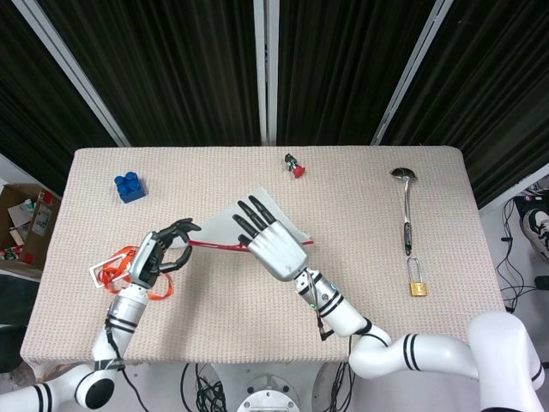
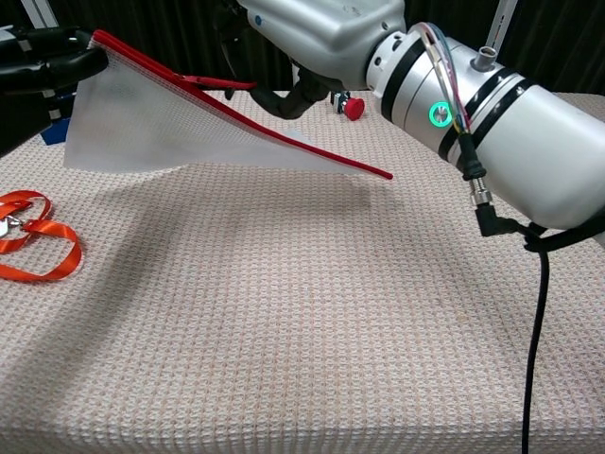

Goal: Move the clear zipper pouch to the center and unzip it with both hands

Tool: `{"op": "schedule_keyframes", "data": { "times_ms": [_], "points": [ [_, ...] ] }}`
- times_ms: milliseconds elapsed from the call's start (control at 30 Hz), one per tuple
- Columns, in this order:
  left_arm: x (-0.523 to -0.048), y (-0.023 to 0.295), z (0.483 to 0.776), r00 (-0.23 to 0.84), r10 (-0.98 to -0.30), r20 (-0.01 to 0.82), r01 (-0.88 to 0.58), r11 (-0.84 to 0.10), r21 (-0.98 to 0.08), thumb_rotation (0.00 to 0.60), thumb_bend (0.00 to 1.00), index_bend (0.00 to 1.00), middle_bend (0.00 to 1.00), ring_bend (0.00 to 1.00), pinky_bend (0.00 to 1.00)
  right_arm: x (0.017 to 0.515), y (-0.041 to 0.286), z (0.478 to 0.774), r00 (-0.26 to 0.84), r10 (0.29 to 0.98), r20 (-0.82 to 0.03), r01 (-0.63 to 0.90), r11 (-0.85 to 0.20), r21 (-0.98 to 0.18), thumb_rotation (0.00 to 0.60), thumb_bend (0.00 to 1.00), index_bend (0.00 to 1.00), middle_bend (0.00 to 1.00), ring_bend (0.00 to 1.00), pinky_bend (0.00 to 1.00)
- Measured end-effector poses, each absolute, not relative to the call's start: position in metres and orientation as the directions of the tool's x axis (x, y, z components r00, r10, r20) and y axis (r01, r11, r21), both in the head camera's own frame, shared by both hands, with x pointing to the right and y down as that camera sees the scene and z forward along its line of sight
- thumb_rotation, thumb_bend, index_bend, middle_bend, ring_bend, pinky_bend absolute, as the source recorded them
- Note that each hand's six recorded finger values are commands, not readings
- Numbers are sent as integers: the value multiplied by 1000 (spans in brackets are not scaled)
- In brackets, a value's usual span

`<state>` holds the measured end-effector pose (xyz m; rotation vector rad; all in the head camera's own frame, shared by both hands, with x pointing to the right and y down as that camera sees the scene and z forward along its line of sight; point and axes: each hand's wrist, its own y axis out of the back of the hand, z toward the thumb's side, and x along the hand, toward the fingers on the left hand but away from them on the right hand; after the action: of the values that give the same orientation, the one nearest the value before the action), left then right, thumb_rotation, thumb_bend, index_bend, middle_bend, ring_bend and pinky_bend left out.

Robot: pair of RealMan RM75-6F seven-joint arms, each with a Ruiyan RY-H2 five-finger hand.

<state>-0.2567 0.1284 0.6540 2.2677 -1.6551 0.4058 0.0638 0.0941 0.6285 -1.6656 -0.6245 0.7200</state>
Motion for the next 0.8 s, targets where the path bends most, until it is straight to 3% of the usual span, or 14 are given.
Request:
{"op": "schedule_keyframes", "data": {
  "times_ms": [800],
  "points": [
    [-291,134,678,193,-871,452,-966,-249,-68,600,536,686,339,144,186,206,105,643,472,843,-258,-83,-248,-965,600,477,791,183,0,0]
  ]
}}
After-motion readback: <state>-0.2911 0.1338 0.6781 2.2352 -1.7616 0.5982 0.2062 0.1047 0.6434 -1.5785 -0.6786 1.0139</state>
